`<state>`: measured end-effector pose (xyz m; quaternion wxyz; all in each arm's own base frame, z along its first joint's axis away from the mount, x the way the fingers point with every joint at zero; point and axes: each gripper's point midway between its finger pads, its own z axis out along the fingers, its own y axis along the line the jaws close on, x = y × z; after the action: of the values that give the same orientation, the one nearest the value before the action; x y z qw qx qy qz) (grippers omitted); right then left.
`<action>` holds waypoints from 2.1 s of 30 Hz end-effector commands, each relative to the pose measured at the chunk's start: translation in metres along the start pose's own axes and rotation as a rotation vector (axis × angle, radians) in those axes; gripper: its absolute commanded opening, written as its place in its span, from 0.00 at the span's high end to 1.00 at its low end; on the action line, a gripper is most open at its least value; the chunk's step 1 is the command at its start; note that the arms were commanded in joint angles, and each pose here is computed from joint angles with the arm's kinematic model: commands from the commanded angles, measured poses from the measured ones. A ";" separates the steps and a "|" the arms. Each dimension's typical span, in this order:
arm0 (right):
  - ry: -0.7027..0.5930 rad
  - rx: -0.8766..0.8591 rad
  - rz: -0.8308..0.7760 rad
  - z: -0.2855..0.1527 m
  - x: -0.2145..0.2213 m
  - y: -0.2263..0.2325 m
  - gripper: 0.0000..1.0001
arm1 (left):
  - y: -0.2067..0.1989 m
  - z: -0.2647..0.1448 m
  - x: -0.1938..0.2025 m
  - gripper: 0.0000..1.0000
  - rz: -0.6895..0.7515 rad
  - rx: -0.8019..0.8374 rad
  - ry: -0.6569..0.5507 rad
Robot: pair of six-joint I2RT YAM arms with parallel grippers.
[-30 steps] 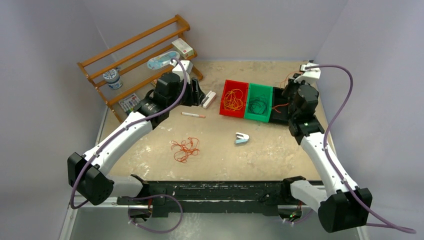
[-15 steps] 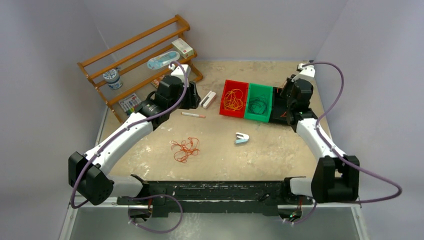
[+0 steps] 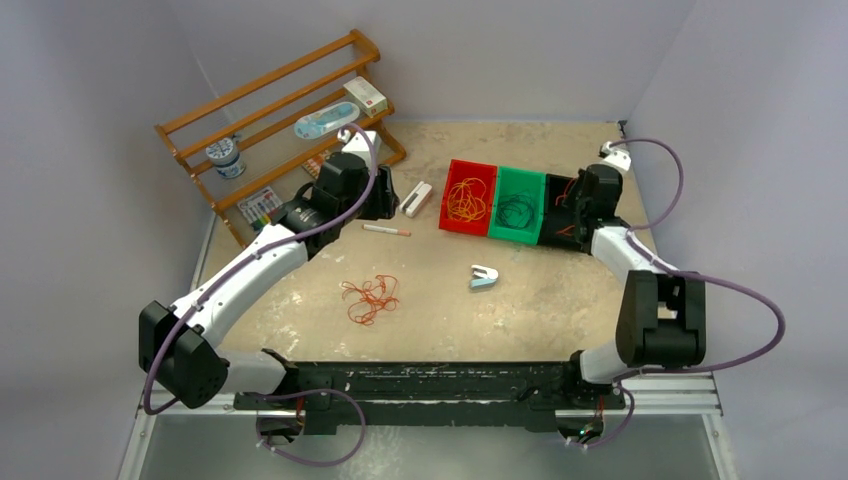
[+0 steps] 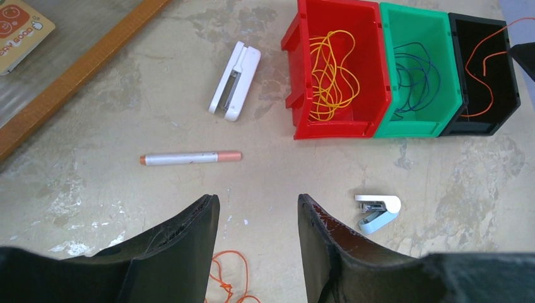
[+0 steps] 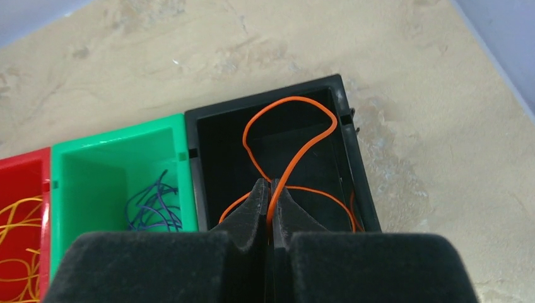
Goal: Untangle the cables
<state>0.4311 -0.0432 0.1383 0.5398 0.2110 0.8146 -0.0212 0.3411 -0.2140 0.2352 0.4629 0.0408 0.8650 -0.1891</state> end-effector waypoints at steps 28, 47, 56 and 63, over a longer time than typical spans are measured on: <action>-0.313 -0.228 0.027 -0.083 -0.081 0.028 0.37 | 0.056 -0.006 0.007 0.43 -0.044 -0.308 -0.021; -0.302 -0.548 -0.096 -0.119 -0.076 0.086 0.22 | 0.100 -0.032 0.049 0.43 -0.143 -0.540 0.050; -0.135 -0.776 -0.186 -0.133 -0.011 0.178 0.22 | 0.082 -0.026 0.110 0.43 -0.195 -0.378 0.219; -0.080 -0.807 -0.167 -0.133 0.012 0.196 0.23 | 0.087 -0.038 0.137 0.43 -0.397 -0.432 0.219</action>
<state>0.3764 0.1632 0.1908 0.5757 -0.0866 0.7812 0.2253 0.2641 -0.1327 0.1126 0.3169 -0.1292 0.9386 -0.0435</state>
